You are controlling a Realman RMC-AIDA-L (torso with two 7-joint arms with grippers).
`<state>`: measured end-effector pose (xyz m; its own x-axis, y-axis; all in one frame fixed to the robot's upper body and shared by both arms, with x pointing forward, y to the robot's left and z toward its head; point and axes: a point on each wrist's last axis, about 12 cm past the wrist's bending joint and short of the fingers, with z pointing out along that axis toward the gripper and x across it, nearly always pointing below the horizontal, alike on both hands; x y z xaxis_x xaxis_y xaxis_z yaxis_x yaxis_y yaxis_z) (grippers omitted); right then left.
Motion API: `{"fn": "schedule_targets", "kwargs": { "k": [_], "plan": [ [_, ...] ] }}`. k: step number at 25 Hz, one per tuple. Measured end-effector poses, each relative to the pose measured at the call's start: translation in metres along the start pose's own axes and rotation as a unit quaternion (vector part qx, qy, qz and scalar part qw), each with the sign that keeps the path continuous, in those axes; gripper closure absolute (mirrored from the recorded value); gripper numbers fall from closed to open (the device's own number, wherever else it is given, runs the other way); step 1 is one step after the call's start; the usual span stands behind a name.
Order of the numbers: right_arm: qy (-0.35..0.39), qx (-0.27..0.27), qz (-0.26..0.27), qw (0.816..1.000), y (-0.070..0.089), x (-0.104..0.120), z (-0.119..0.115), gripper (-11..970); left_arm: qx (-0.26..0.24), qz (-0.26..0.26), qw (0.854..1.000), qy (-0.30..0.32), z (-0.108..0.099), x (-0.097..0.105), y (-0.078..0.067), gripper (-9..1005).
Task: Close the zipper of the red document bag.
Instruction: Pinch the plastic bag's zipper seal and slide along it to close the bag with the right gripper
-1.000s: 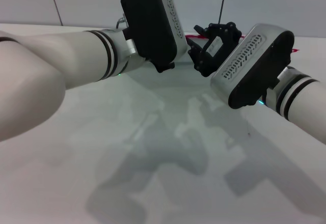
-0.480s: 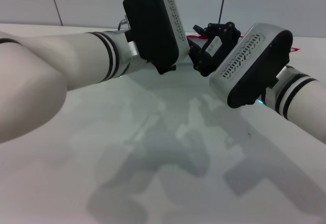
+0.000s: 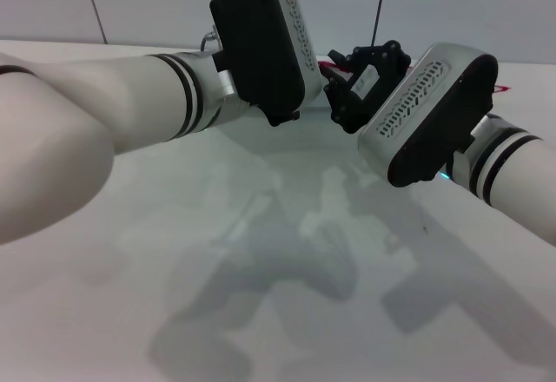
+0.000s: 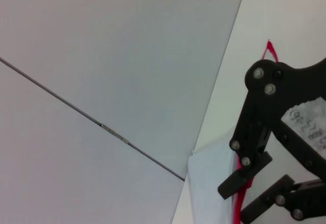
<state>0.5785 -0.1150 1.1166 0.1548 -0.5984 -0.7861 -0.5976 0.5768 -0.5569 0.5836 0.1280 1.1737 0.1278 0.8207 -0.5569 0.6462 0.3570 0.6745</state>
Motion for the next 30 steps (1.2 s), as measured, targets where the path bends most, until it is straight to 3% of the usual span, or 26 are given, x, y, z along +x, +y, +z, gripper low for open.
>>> {"fn": "schedule_targets", "kwargs": {
  "k": [9,30],
  "plan": [
    [0.002,0.000,-0.002,1.000,0.000,0.002,0.000,830,0.000,0.001,1.000,0.001,0.000,0.000,0.000,945],
    [0.033,0.040,0.004,0.999,-0.013,0.023,-0.002,824,-0.004,-0.009,1.000,0.008,-0.004,0.008,0.000,945]
  ]
}}
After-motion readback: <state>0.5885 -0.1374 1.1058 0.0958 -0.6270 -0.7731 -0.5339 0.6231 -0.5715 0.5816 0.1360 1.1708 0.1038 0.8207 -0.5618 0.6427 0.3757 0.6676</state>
